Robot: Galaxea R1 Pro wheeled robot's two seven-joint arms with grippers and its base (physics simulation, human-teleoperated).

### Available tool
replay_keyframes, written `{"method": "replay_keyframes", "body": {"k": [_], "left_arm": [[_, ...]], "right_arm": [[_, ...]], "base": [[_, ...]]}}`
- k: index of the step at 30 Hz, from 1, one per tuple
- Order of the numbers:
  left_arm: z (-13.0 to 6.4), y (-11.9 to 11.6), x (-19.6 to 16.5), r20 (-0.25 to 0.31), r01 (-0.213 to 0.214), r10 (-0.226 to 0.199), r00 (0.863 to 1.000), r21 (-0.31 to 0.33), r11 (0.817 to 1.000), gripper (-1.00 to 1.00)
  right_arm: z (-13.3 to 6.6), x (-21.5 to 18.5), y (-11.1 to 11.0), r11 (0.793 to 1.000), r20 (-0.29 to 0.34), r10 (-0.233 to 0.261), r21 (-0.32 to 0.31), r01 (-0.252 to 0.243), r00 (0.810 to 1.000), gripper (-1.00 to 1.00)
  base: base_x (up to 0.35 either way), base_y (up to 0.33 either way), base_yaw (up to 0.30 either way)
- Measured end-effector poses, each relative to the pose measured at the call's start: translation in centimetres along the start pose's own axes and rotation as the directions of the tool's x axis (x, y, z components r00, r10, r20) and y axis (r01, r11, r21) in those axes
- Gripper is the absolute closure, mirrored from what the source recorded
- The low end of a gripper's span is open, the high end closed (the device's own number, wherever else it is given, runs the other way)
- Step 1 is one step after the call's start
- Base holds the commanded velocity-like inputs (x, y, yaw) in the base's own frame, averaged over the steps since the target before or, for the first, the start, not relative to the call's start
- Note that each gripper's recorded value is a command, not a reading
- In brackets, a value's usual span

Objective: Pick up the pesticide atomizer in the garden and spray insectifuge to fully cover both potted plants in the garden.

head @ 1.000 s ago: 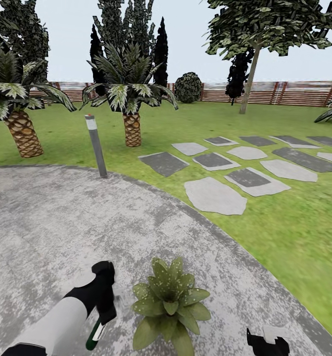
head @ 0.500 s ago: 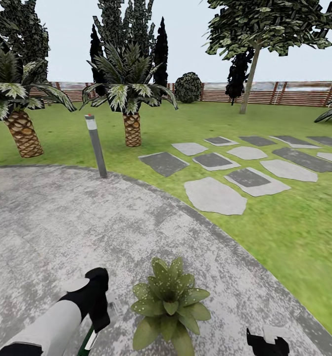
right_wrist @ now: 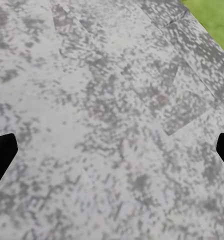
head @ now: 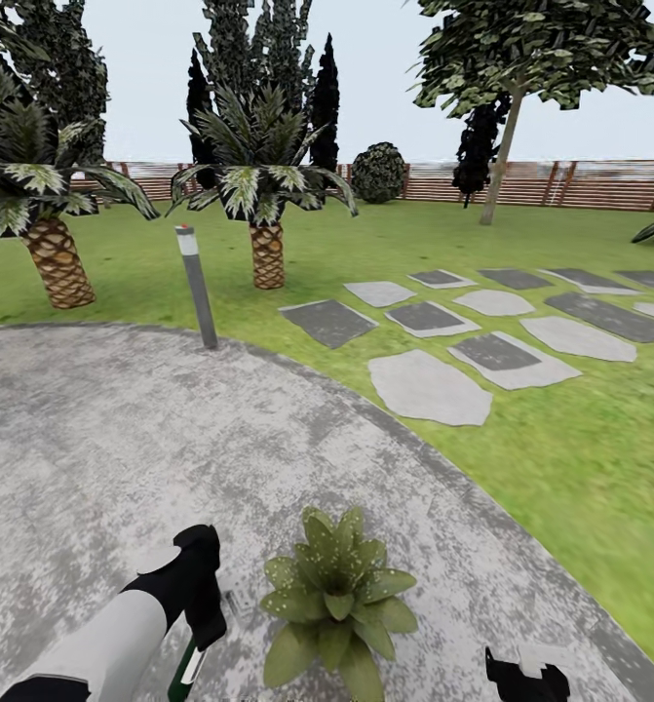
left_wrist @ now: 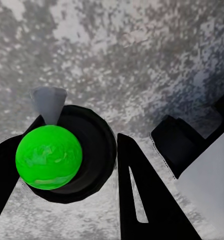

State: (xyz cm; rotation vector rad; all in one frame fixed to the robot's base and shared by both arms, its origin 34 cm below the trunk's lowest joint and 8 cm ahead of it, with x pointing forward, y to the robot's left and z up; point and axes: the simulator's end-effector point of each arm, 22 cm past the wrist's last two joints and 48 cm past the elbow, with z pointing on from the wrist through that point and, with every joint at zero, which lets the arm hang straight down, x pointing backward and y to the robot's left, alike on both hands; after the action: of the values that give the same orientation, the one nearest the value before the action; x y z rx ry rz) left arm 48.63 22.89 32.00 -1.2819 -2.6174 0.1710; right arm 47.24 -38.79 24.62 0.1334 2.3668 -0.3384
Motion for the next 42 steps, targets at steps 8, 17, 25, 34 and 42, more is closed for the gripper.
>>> {"method": "replay_keyframes", "body": {"k": [8,17,25,34,42], "left_arm": [[-1.6,0.8,-1.6,0.038,-0.007,0.008,0.999,-0.029,1.0,1.0],[-2.4,0.7,-3.0,0.06,-0.025,0.028,0.998,-0.053,0.998,1.0],[-2.7,-0.4,-3.3,0.053,-0.039,0.039,0.998,-0.004,0.999,1.0],[-5.3,-1.7,-3.6,-0.023,-0.105,0.107,0.994,0.046,0.993,1.0],[-6.5,-1.4,-4.9,-0.005,-0.111,0.111,0.994,0.031,0.993,1.0]], "right_arm": [[0.0,0.0,0.0,1.0,0.0,0.0,0.001,0.0,1.0,-1.0],[0.0,0.0,-0.1,1.0,0.0,0.0,0.001,0.0,1.0,-1.0],[0.0,0.0,0.0,1.0,0.0,0.0,0.0,0.0,1.0,-1.0],[0.0,0.0,0.0,1.0,-0.001,0.0,0.0,0.0,1.0,-1.0],[0.0,0.0,0.0,1.0,-0.001,0.0,0.0,0.0,1.0,-1.0]], "base": [[-0.163,-0.227,0.06],[-0.127,-0.071,0.108],[-0.001,0.0,0.189],[0.0,0.0,0.028],[0.0,0.0,0.255]]}}
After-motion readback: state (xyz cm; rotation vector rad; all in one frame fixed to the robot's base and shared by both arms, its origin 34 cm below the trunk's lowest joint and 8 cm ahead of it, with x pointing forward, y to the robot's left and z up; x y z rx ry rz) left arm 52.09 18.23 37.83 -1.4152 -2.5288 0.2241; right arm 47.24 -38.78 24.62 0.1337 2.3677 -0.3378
